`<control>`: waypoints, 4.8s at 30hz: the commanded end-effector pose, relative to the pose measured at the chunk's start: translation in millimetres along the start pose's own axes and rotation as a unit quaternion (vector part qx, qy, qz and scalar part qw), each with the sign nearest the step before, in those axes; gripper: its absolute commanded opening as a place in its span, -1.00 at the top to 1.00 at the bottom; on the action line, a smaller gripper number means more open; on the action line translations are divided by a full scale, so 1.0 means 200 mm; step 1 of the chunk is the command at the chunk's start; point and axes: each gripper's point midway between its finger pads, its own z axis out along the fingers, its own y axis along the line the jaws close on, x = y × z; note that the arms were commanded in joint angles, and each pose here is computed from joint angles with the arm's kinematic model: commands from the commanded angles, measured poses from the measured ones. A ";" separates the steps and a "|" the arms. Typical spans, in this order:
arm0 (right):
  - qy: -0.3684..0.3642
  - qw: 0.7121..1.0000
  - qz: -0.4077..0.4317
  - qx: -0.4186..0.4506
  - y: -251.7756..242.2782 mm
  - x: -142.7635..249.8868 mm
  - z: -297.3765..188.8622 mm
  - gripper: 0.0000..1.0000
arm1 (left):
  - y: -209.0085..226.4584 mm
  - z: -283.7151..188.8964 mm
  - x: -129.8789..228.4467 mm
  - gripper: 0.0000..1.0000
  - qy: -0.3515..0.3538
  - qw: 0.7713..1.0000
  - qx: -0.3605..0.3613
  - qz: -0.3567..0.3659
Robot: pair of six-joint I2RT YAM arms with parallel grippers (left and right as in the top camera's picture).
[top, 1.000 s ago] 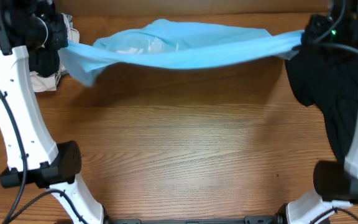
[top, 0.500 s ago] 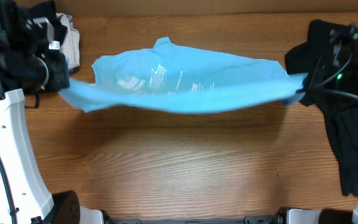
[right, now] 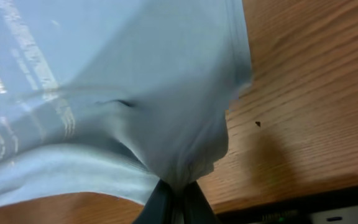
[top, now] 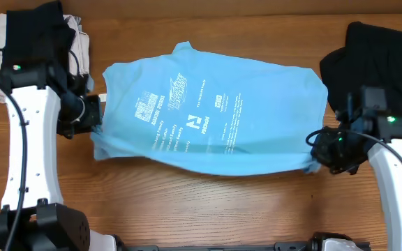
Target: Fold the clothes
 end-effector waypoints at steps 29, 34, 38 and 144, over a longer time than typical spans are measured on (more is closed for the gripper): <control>-0.151 0.988 0.018 -0.002 0.08 -0.65 0.37 0.92 | -0.31 0.47 -0.76 0.75 -0.249 0.966 0.036 0.068; -0.145 0.989 0.019 0.002 0.08 -0.67 0.42 0.61 | -0.36 0.53 -0.84 -0.09 -0.267 0.960 0.040 0.075; -0.144 0.989 0.019 0.001 0.08 -0.67 0.40 -0.54 | -0.35 0.44 -0.89 -0.77 -0.286 0.956 0.048 0.049; -0.050 0.995 0.046 0.067 -0.21 -0.24 0.70 -0.46 | 0.08 0.72 -0.20 0.37 -0.075 0.993 -0.077 -0.038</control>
